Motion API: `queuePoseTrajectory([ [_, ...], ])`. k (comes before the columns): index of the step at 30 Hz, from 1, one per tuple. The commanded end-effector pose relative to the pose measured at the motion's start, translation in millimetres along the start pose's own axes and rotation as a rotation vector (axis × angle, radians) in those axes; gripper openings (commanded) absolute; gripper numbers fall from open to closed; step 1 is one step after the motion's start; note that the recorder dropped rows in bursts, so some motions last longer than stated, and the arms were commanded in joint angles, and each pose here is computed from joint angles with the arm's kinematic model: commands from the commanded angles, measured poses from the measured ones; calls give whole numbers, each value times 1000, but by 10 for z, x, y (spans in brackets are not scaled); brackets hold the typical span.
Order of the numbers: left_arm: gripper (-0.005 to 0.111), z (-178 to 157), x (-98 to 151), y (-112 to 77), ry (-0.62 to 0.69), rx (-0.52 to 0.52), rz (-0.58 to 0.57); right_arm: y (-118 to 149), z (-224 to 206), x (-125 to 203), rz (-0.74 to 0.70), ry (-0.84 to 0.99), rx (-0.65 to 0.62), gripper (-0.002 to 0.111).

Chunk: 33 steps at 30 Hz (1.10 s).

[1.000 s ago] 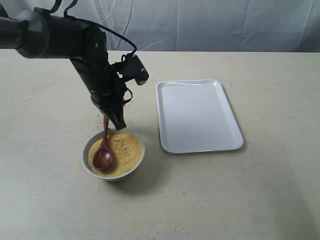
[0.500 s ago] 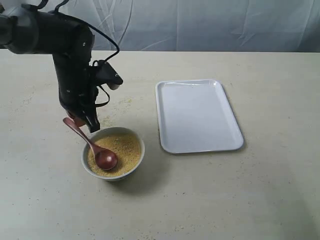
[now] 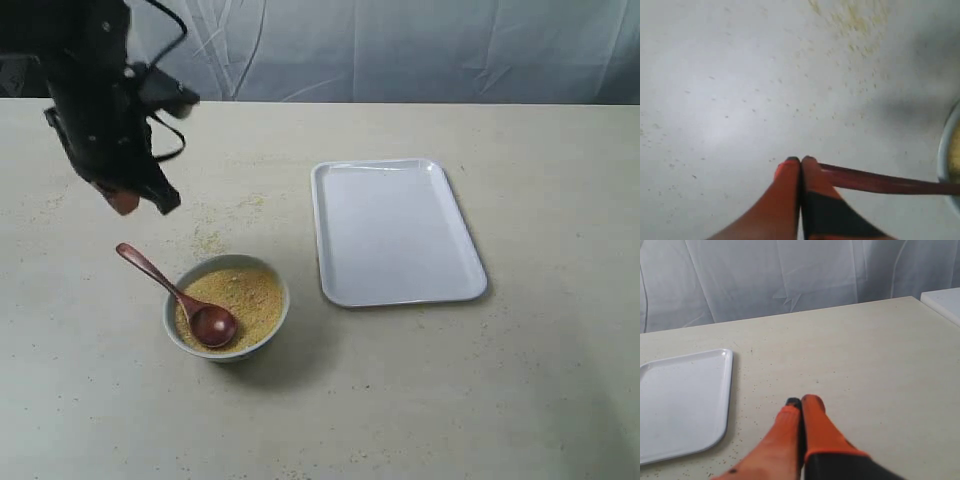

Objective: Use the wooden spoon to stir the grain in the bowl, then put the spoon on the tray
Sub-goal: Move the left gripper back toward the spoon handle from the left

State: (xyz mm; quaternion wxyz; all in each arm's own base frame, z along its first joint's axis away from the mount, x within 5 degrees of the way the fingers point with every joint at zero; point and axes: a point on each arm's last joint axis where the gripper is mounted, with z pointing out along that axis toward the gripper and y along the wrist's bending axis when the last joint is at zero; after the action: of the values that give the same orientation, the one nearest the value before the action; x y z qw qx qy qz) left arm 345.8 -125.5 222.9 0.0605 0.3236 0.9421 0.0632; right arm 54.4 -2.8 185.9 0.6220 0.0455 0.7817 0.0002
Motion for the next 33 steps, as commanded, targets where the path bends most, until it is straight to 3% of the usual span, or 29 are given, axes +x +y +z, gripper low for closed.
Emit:
queuePoseTrajectory([
  [1,0,-619,125,245,-362,62,-249,-2,-1,3,-4,-10,3,-1],
  [5,0,-932,501,325,-746,156,-528,-2,-1,3,-4,-10,3,-1],
  [9,0,-1025,1104,179,-1082,49,-711,-2,-1,3,-4,-10,3,-1],
  [12,0,-931,1544,19,-1250,8,-903,-2,-1,3,-4,-10,3,-1],
  [18,0,-369,2071,-331,-1276,139,-1172,-2,-1,3,-4,-10,3,-1],
  [23,0,-61,2275,-529,-1409,404,-1324,-2,-1,3,-2,-10,2,-1],
  [26,1,56,2342,-560,-1385,437,-1390,-2,-1,3,-2,-10,2,-1],
  [29,10,142,2322,-579,-1301,422,-1395,-1,-1,3,0,-10,1,-1],
  [33,39,206,2226,-638,-1220,496,-1368,-1,-1,3,0,-10,1,-1],
])
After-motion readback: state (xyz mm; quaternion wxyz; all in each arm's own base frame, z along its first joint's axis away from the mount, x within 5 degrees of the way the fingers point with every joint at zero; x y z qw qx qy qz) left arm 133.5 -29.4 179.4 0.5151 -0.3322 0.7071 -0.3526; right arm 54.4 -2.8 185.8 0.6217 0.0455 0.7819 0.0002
